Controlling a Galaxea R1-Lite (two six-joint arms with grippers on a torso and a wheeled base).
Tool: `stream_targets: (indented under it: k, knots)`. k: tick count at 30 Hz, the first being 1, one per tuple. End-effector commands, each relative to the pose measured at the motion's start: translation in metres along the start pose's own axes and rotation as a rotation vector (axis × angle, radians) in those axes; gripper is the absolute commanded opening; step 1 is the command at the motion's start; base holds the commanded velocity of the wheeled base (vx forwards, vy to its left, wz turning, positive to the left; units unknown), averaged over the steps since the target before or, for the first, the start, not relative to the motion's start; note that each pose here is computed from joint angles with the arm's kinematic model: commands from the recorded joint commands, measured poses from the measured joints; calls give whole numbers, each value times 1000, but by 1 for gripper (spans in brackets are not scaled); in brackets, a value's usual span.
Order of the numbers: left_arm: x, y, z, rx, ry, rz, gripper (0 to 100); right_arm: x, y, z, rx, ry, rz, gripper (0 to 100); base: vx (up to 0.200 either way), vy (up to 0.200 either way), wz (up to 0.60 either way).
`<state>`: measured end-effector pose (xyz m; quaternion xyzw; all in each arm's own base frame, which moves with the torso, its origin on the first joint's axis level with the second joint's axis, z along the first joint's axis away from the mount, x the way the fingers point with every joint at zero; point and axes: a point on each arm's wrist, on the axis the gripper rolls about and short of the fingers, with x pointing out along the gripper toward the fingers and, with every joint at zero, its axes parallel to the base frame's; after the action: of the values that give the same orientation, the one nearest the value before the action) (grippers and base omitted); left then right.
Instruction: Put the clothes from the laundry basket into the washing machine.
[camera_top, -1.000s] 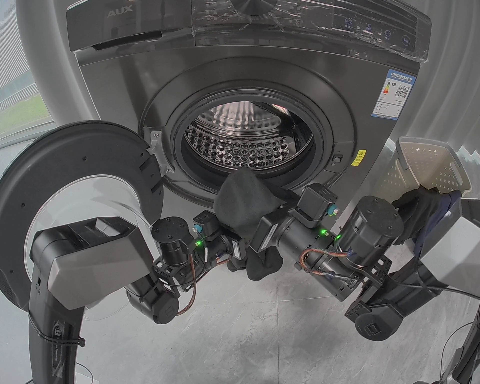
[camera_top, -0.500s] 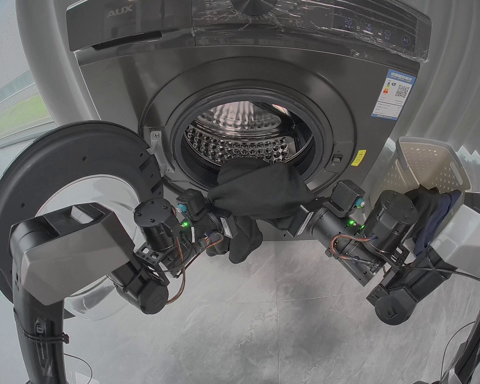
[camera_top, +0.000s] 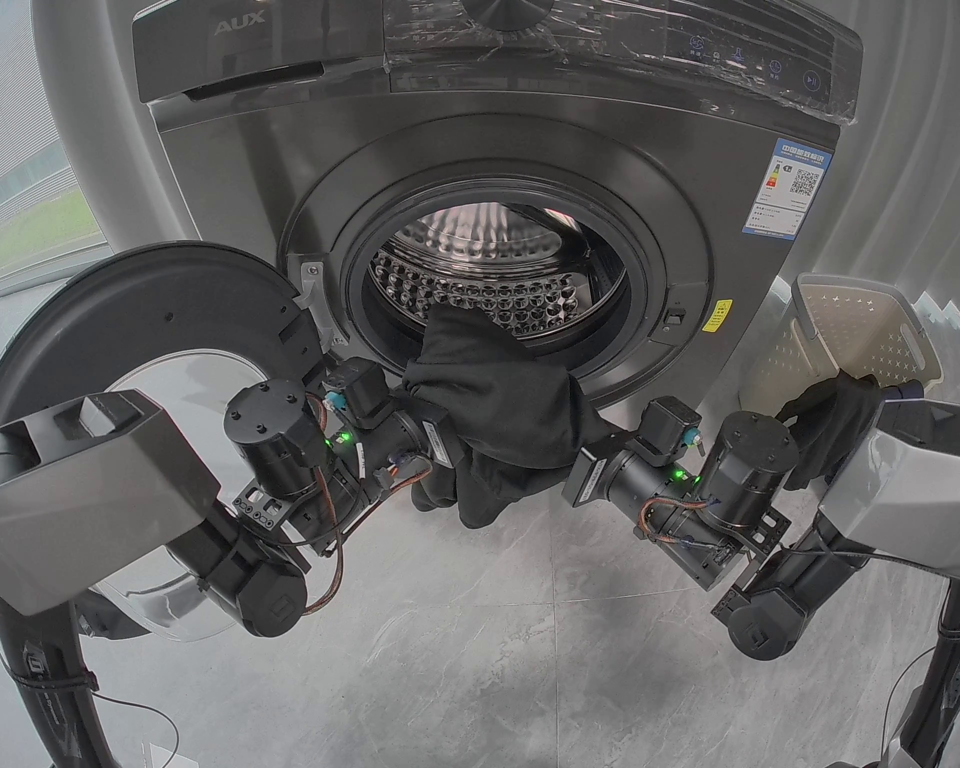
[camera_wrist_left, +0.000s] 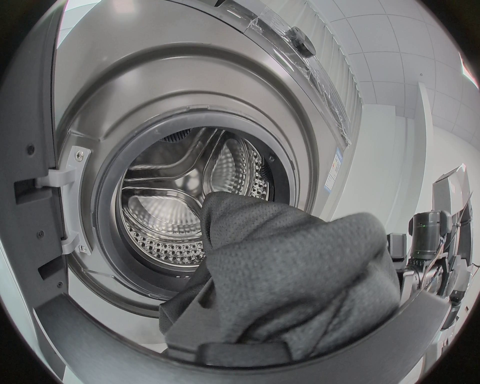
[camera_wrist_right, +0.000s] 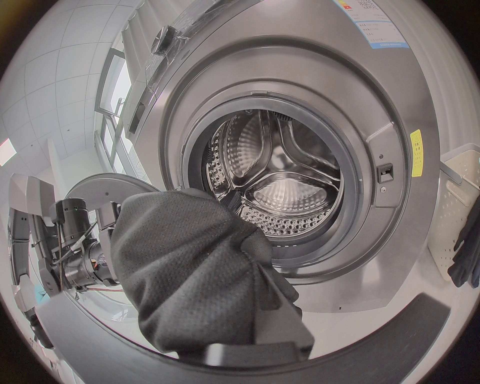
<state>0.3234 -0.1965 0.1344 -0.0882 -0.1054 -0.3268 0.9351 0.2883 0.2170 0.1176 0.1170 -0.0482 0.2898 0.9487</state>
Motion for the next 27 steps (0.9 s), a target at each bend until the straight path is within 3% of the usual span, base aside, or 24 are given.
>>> stream_targets:
  k: [1,9,12,18,19,22,26,27]
  knots:
    - [-3,-5,11,-7,-22,-8,0,0,2,-2,0,7,5,100,0,0,0]
    - [-19,-12,31,-38,-33,4,0,-29,3,6,-33,58,15,100,0,0,0]
    - [-35,-14,34,-42,-1,16,0,-51,5,8,-75,107,48,100,0,0,0]
    - [-72,-17,33,-46,77,22,0,-92,3,8,-111,202,102,100,0,0,0]
    - [-84,-18,29,-48,117,21,0,-104,1,4,-139,245,116,100,0,0,0]
    - [-91,-18,24,-43,151,32,0,-117,4,1,-154,285,135,100,0,0,0]
    - [-99,-18,31,-40,139,38,0,-118,-4,-3,-151,309,99,100,0,0,0]
    - [-101,-20,33,-38,132,32,0,-116,-14,-4,-151,312,60,100,0,0,0]
